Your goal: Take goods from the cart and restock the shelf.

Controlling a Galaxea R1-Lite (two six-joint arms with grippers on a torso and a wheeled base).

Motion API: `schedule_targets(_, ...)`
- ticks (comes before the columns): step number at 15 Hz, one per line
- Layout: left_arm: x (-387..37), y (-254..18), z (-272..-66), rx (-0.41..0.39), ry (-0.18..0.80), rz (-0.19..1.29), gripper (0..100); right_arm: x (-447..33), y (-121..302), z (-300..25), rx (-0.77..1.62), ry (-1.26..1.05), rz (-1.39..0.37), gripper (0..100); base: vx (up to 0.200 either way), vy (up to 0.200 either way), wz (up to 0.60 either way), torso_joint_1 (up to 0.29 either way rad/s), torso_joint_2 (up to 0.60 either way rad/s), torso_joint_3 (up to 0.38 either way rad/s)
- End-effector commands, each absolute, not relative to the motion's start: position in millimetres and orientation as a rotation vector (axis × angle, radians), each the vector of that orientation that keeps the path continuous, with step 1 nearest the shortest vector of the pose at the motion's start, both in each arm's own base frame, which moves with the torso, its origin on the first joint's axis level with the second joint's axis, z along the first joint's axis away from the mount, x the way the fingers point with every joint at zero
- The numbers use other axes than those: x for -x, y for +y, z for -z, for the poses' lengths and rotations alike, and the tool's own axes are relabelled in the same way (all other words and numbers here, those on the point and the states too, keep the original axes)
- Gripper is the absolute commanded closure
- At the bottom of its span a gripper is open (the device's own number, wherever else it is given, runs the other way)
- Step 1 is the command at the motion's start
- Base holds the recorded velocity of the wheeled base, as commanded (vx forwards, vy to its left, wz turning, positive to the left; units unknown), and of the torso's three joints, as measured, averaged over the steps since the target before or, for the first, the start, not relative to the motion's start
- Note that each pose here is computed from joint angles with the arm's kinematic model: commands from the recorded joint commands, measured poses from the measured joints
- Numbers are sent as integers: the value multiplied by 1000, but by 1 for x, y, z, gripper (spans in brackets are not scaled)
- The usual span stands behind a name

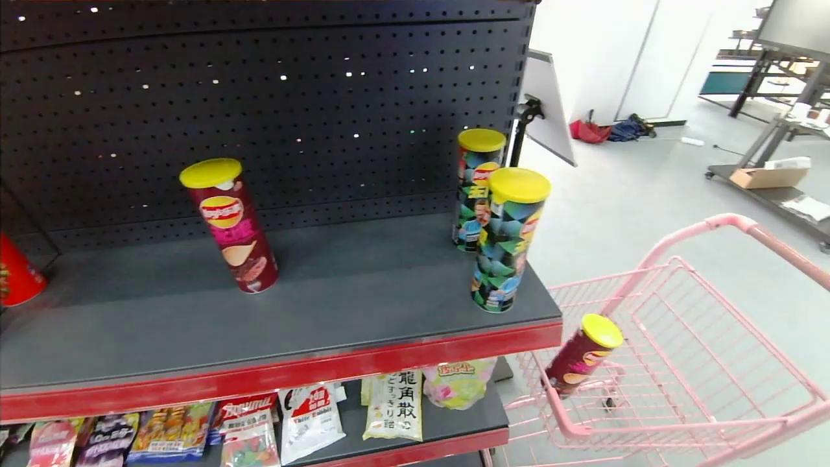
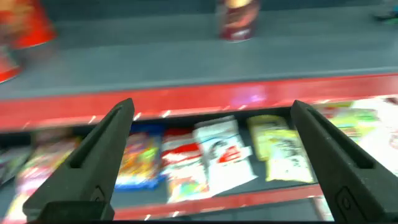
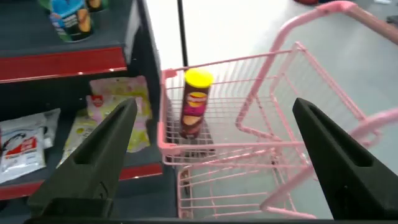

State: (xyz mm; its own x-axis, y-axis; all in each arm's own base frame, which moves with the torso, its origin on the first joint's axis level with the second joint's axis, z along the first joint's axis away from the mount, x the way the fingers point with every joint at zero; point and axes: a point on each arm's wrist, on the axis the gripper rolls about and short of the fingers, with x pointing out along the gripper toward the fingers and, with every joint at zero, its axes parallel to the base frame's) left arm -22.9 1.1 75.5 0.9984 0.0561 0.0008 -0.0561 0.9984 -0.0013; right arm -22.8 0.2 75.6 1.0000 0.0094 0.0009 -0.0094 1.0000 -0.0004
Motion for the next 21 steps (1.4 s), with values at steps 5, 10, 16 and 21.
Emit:
schedule_targets(5, 23, 1, -75, 2, 0, -57, 0, 23, 0, -76, 0, -2, -8, 0, 0, 0, -600, 0, 2, 4)
schedule_targets(10, 23, 1, -75, 3, 0, -57, 0, 23, 0, -76, 5, -2, -8, 0, 0, 0, 0, 0, 0, 0)
schedule_targets(16, 23, 1, -75, 3, 0, -57, 0, 23, 0, -76, 2, -2, -8, 0, 0, 0, 0, -127, 303, 175)
schedule_targets(21, 23, 1, -75, 3, 0, -57, 0, 23, 0, -76, 2, -2, -8, 0, 0, 0, 0, -145, 358, 212)
